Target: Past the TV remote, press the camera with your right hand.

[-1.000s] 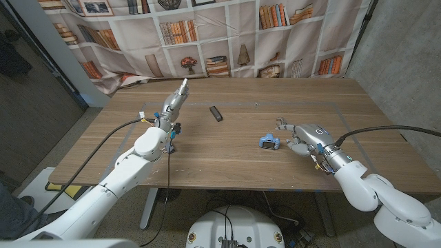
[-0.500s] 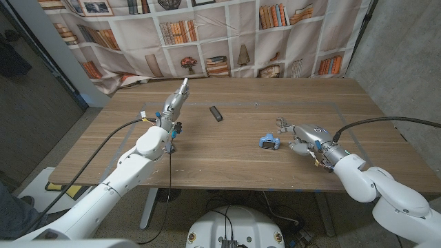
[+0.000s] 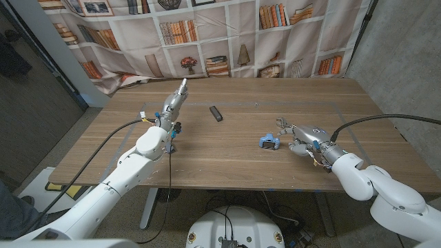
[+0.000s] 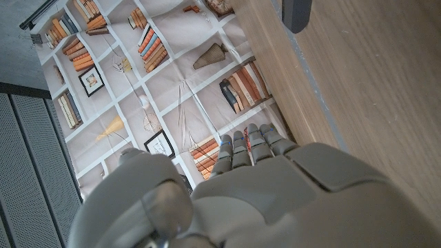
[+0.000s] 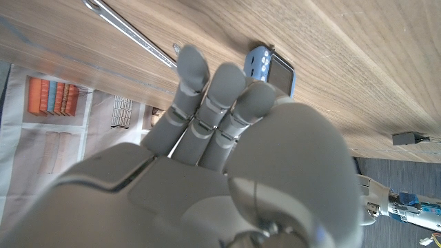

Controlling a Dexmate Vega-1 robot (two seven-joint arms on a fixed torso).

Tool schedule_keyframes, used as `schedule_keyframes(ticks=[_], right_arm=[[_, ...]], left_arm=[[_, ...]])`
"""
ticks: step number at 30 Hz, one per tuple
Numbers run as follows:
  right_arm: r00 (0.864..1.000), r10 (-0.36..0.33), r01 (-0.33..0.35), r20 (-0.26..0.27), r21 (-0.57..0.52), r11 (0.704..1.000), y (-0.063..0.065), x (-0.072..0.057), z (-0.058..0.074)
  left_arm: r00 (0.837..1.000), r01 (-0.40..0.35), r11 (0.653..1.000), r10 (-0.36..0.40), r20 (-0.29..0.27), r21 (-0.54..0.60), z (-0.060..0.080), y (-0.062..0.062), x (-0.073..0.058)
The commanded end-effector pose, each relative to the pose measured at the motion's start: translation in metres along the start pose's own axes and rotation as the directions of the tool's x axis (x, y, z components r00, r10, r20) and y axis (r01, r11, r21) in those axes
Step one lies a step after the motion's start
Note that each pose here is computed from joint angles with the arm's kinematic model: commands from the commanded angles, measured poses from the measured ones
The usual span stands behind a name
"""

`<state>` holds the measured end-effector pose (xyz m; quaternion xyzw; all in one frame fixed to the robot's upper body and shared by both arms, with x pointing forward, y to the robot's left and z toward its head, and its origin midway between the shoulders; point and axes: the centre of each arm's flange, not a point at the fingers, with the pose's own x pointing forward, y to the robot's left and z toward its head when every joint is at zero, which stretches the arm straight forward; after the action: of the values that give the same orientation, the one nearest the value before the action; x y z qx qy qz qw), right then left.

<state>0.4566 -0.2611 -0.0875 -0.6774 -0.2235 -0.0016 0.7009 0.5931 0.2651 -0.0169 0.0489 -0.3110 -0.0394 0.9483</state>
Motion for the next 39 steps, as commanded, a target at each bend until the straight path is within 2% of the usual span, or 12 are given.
schedule_keyframes(ticks=[1,14,27,39], right_arm=[[1.000,0.016,-0.016,-0.004,-0.005,1.000,0.0027,0.0053,0.0002],[0.999,0.033,-0.033,-0.017,-0.002,0.999,0.0080,0.0053,0.0019],[0.999,0.042,-0.042,-0.033,0.003,0.999,0.0125,0.0033,0.0013],[0.999,0.040,-0.040,-0.027,-0.005,0.999,0.0102,0.0053,0.0041]], left_arm=[[1.000,-0.002,1.000,0.002,0.001,-0.006,-0.0018,0.0036,0.0015],[1.000,-0.007,1.000,0.007,-0.002,-0.003,-0.0015,0.0097,0.0035],[1.000,0.004,1.000,-0.004,-0.004,0.002,-0.0004,0.0086,0.0064],[1.000,-0.002,1.000,0.002,-0.015,-0.005,-0.0045,0.0113,0.0048]])
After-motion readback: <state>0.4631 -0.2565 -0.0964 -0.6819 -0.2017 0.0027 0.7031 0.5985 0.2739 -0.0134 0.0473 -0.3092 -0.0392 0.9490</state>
